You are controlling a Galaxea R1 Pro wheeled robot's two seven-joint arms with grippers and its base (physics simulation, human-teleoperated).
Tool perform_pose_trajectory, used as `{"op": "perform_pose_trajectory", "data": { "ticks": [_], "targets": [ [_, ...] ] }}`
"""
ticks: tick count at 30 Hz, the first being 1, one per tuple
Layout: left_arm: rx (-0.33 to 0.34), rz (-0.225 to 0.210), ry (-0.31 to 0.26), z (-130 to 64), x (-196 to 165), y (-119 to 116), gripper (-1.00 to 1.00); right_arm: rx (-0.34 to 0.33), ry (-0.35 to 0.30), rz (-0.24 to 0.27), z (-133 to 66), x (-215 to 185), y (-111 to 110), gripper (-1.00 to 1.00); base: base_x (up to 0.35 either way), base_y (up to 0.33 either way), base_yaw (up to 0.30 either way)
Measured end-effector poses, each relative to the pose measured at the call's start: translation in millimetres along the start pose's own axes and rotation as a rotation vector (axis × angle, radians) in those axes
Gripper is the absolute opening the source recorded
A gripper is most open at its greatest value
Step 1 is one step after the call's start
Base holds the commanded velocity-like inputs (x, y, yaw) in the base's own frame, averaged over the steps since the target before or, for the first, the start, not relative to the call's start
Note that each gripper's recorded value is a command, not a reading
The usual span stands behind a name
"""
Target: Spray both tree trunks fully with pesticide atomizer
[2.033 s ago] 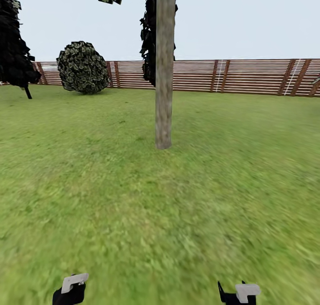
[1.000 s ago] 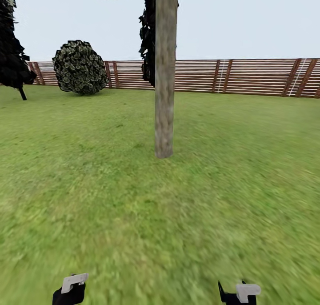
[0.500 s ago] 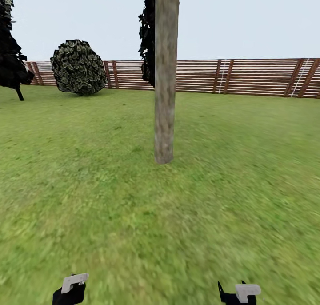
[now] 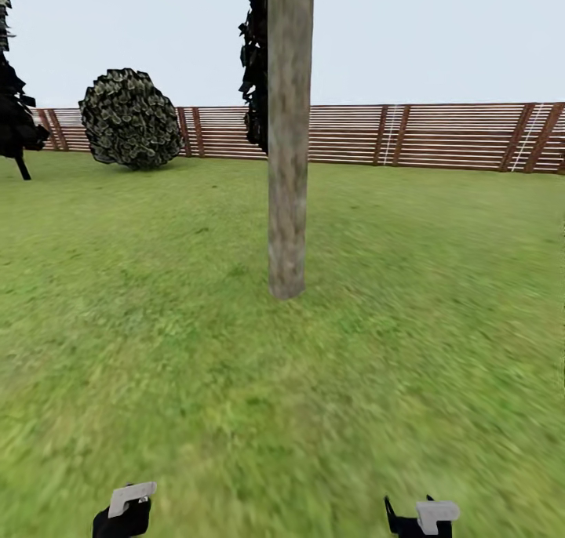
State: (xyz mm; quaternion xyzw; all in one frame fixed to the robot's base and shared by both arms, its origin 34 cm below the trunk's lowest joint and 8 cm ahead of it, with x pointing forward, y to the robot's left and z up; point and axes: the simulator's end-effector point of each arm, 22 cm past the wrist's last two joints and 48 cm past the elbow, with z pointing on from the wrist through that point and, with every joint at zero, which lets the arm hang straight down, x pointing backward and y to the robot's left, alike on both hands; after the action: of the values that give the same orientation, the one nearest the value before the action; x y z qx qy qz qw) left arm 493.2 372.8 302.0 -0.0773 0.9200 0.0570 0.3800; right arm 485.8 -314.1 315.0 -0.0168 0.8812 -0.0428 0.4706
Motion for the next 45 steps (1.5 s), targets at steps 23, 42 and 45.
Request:
{"op": "perform_pose_trajectory", "data": {
  "ticks": [23, 42, 45],
  "targets": [
    [0.000, 0.000, 0.001, -0.1, 0.4, 0.2, -1.00, 0.000, 0.000, 0.000, 0.0, 0.0, 0.1, 1.00, 0.339, 0.000, -0.036],
    [0.000, 0.000, 0.000, 0.0, 0.0, 0.2, -1.00, -0.001, -0.001, -0.001, 0.2, -0.4, 0.4, 1.00, 0.339, 0.000, 0.000],
    [0.000, 0.000, 0.000, 0.0, 0.0, 0.1, -1.00, -0.002, 0.000, -0.001, 0.1, -0.1, 0.5, 1.00, 0.339, 0.000, 0.000]
  ]
}}
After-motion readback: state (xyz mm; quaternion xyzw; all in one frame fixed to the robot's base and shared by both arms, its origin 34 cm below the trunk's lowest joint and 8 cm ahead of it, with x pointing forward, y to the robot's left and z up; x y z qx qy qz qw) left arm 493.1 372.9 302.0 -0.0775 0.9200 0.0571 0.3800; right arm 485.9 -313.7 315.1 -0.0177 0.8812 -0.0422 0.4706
